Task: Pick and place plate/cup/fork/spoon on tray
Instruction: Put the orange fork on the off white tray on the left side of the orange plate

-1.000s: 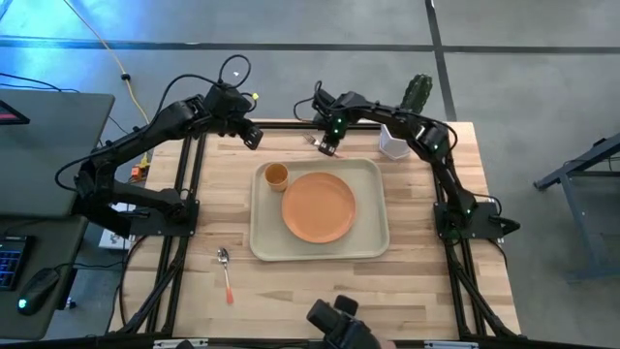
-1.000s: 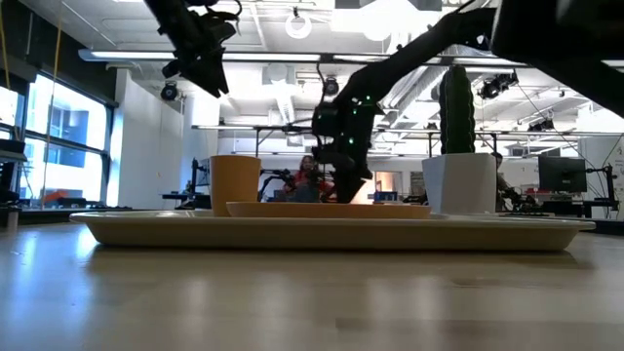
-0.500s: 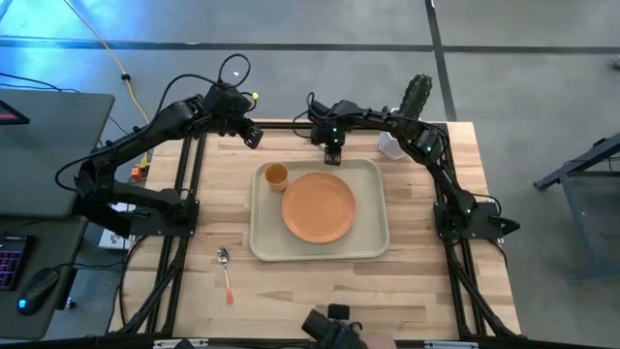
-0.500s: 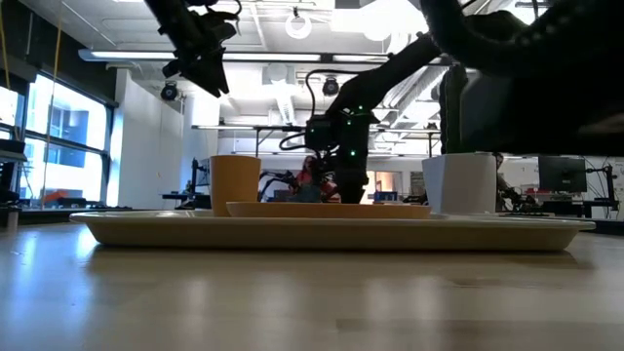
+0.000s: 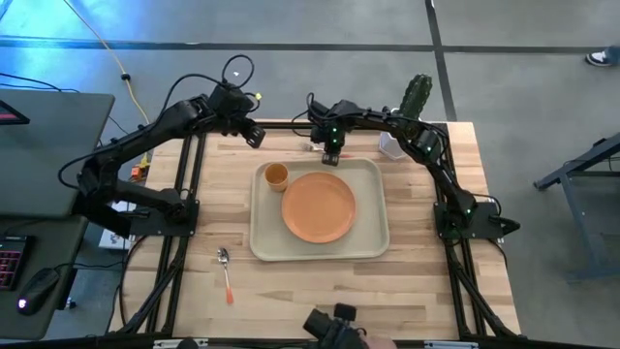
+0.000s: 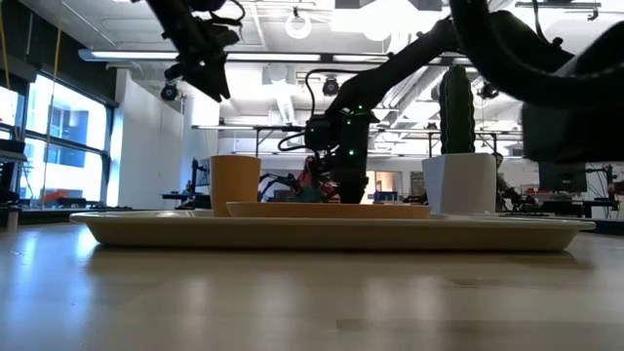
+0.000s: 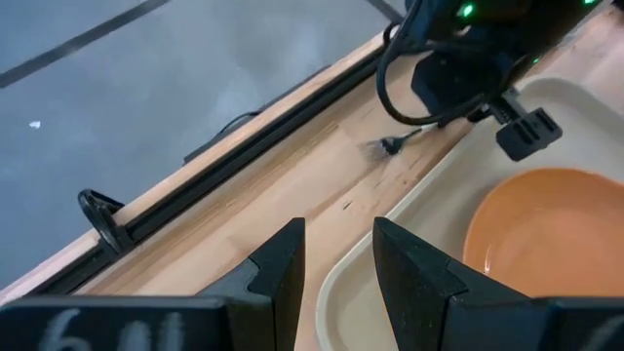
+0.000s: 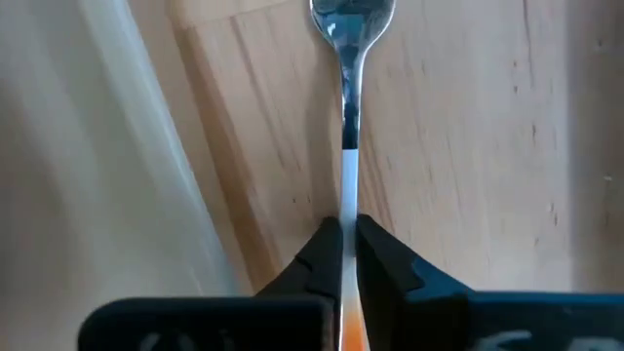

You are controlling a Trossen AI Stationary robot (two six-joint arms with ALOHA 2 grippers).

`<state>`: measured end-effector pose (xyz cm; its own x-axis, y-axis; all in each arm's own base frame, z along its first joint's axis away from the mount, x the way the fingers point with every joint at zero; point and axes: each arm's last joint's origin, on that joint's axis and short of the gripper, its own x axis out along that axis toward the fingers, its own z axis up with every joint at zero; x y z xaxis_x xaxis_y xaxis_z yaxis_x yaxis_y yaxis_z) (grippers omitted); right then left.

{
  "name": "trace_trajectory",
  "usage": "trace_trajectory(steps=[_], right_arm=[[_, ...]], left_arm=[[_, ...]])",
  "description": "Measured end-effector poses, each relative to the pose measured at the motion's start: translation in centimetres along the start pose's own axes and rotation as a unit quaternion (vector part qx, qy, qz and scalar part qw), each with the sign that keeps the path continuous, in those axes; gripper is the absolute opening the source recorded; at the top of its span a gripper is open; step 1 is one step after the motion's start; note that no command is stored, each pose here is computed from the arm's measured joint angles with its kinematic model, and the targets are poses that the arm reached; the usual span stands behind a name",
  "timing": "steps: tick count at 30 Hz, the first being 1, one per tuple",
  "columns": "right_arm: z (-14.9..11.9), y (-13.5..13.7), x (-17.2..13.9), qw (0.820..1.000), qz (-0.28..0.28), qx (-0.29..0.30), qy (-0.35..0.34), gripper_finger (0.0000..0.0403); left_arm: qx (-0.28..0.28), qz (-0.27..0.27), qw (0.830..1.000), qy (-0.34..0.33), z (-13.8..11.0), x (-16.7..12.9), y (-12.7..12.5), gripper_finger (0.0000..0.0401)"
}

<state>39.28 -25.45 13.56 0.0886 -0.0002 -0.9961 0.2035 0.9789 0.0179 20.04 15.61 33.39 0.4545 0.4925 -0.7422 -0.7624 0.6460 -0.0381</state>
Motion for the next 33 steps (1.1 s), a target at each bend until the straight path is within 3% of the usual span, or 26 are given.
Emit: trace_trajectory(steps=[3, 7, 17, 33], right_arm=[[-0.1, -0.2, -0.1, 1.0, -0.015, 0.023, 0.006, 0.0004], [-0.5, -1.0, -0.8, 0.998, 0.012, 0.058, -0.011, 0.0003], [-2.1, -2.8, -4.9, 0.99, 0.023, 0.131, -0.036, 0.0001], [-3.0, -0.7, -11.9, 0.966, 0.003, 0.24, -0.091, 0.0]], left_arm=[[0.003, 0.002, 1.0, 0.016, -0.1, 0.8, -0.2, 0.0111], [0.005, 0.005, 0.999, 0.032, -0.2, 1.3, -0.2, 0.0111], [0.006, 0.007, 0.999, 0.038, -0.4, 1.3, -0.2, 0.0111], [0.006, 0.011, 0.999, 0.038, -0.3, 1.3, 0.1, 0.0111]])
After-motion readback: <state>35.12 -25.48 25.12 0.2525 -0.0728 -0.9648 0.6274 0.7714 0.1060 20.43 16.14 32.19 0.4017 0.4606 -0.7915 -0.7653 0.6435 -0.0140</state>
